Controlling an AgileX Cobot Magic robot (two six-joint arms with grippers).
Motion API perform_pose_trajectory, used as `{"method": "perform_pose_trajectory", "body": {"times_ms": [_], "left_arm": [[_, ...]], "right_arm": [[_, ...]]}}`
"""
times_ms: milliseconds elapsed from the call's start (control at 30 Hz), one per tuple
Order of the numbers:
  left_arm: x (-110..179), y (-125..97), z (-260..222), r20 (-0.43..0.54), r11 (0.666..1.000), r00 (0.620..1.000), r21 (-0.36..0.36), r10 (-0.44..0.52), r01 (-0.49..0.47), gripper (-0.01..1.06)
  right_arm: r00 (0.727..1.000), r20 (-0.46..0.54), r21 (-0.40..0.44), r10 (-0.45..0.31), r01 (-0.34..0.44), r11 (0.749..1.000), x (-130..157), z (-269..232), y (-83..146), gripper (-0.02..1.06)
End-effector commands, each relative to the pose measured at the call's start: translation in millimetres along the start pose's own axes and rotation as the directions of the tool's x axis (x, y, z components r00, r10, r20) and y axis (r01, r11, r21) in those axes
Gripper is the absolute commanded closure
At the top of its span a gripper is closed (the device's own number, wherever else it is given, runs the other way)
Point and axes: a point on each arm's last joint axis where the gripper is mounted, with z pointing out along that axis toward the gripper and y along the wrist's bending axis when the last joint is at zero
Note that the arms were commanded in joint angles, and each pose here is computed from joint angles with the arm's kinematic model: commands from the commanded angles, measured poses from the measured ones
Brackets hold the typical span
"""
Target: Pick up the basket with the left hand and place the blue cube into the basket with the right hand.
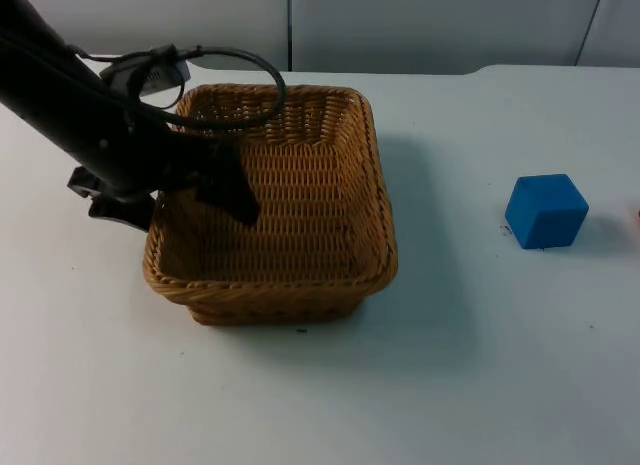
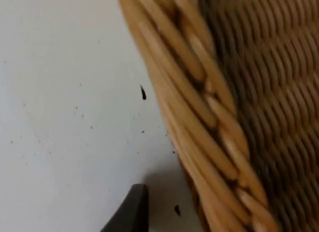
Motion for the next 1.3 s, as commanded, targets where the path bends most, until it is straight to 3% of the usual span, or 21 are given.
{"method": "perform_pose_trajectory", "body": {"times_ms": [0, 67, 200, 233, 367, 400, 500, 833, 1133, 1267], "left_arm": [[-2, -2, 3, 0.002, 1.000, 1.000, 0.007, -0.014, 0.014, 0.19], [-2, -2, 3, 0.004, 1.000, 1.000, 0.006, -0.014, 0.014, 0.25], [-2, -1, 3, 0.006, 0.999, 0.999, 0.003, -0.032, 0.032, 0.62], [-2, -1, 3, 0.006, 0.999, 0.999, 0.003, -0.032, 0.032, 0.62], [-3, -1, 3, 0.015, 0.998, 0.998, -0.004, -0.064, 0.064, 0.89], [-3, -1, 3, 0.015, 0.998, 0.998, -0.004, -0.064, 0.064, 0.89], [-4, 0, 3, 0.024, 0.994, 0.994, -0.011, -0.109, 0.110, 1.04], [-10, -9, -18, 0.095, 0.969, 0.965, -0.013, -0.243, 0.246, 1.05], [8, -27, -55, 0.150, 0.970, 0.960, -0.022, -0.235, 0.241, 1.05], [27, -32, -66, 0.146, 0.968, 0.959, -0.031, -0.242, 0.249, 1.05]], "right_arm": [[1.000, 0.002, 0.017, 0.001, -0.001, 1.000, 1, 2, -1, 0.00], [1.000, 0.002, 0.017, 0.001, -0.001, 1.000, 1, 2, -1, 0.00], [1.000, 0.002, 0.017, 0.001, -0.001, 1.000, 1, 2, -1, 0.00], [1.000, 0.002, 0.017, 0.001, -0.001, 1.000, 1, 2, -1, 0.00], [1.000, 0.002, 0.017, 0.001, -0.001, 1.000, 1, 2, -1, 0.00], [1.000, 0.002, 0.017, 0.001, -0.001, 1.000, 1, 2, -1, 0.00], [1.000, 0.002, 0.017, 0.001, -0.001, 1.000, 1, 2, -1, 0.00], [1.000, 0.002, 0.017, 0.001, -0.001, 1.000, 1, 2, -1, 0.00], [0.996, 0.084, 0.011, -0.006, 0.006, 1.000, -10, -9, -1, 0.00], [1.000, 0.027, -0.032, -0.014, 0.015, 0.999, -24, -4, 4, 0.00]]}}
